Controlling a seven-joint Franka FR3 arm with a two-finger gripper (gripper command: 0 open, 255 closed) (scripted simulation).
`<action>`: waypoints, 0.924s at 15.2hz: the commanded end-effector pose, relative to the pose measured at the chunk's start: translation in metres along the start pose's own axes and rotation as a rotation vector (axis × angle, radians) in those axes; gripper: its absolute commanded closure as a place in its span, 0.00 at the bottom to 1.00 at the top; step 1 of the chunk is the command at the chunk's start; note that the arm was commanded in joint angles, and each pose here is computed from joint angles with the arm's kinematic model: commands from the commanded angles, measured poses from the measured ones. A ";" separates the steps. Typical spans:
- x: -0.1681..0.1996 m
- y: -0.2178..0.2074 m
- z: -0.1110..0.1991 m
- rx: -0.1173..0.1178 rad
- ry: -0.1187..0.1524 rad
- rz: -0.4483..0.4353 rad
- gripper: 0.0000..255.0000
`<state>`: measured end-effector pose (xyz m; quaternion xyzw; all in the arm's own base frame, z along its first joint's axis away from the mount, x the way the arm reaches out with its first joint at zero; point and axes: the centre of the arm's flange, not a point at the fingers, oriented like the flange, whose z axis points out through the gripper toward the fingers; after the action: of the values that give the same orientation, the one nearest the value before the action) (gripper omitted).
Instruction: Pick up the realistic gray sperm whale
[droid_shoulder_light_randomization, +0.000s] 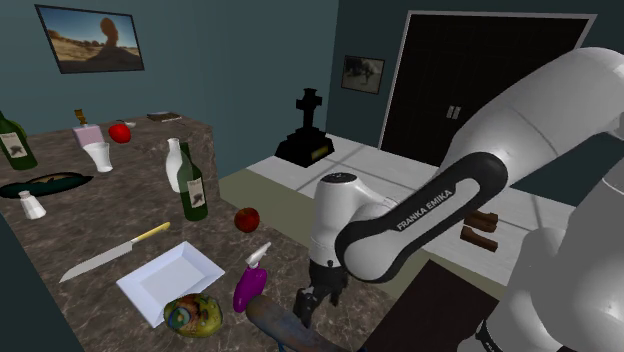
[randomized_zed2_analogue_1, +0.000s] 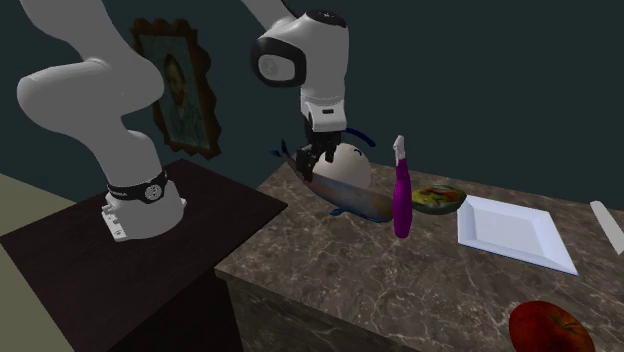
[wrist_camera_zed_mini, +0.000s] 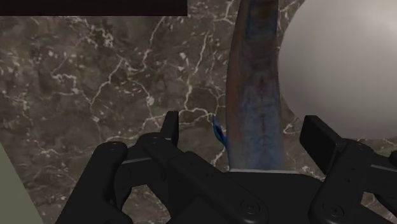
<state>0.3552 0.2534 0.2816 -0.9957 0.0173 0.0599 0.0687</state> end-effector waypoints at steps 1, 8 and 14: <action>0.003 -0.012 0.022 0.009 -0.008 0.005 0.00; 0.008 -0.026 0.064 0.017 -0.017 0.010 0.00; 0.011 -0.023 0.082 0.017 -0.017 0.009 1.00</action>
<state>0.3572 0.2874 0.2035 -0.9944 0.0220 0.0686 0.0770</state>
